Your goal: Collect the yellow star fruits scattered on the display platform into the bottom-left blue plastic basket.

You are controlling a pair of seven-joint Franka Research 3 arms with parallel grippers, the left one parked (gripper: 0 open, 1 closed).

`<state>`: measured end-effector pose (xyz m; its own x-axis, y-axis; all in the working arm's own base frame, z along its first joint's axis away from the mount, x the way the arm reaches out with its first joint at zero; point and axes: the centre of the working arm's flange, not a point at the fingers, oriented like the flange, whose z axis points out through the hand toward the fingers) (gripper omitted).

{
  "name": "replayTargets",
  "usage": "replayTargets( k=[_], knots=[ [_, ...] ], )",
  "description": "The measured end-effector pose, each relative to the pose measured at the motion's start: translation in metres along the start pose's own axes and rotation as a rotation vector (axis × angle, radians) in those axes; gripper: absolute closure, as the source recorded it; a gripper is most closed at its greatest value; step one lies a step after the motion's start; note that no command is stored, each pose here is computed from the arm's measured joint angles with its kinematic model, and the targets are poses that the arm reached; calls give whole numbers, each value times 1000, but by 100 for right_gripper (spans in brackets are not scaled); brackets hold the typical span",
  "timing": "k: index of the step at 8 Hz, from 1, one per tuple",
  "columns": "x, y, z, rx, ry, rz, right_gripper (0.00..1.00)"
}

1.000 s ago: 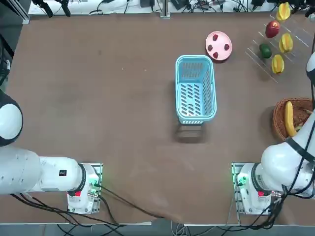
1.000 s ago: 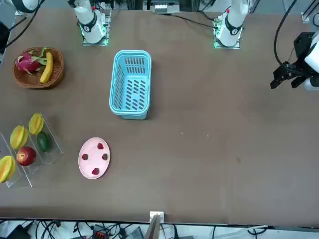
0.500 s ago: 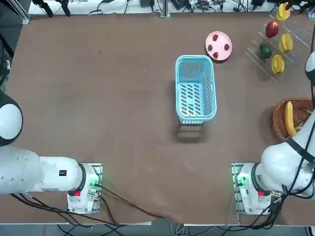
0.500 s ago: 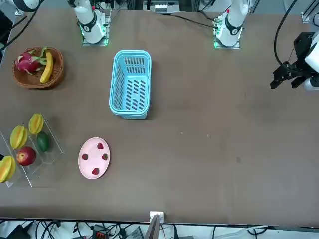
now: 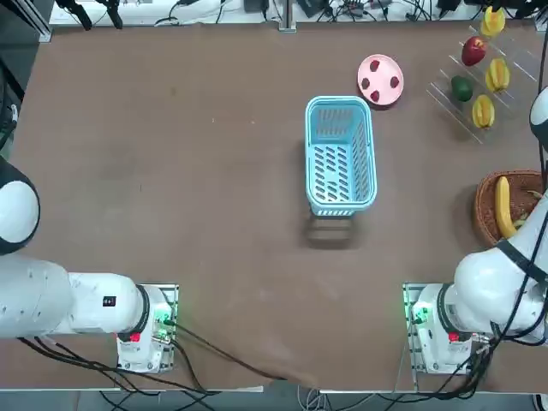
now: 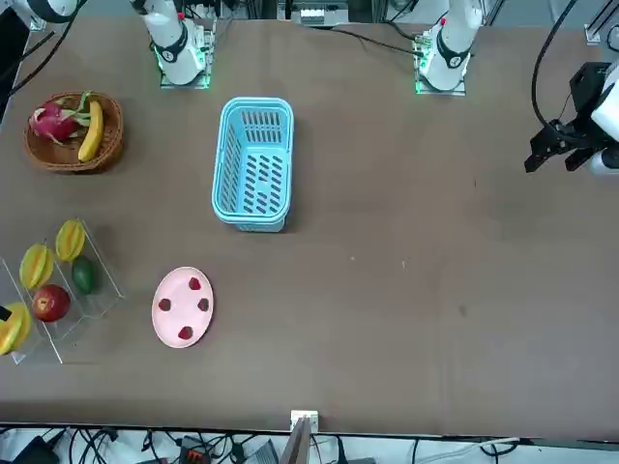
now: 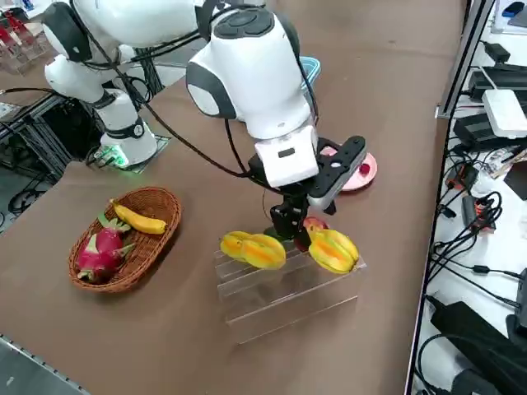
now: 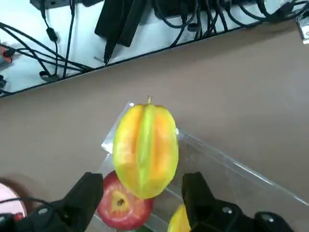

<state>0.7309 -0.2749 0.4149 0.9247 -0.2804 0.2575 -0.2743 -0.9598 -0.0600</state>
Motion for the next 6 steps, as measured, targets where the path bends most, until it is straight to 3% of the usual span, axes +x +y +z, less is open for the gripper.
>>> replayTargets(
  k=[6],
  knots=[
    [1, 6, 19, -5, 18, 6, 1]
  ],
)
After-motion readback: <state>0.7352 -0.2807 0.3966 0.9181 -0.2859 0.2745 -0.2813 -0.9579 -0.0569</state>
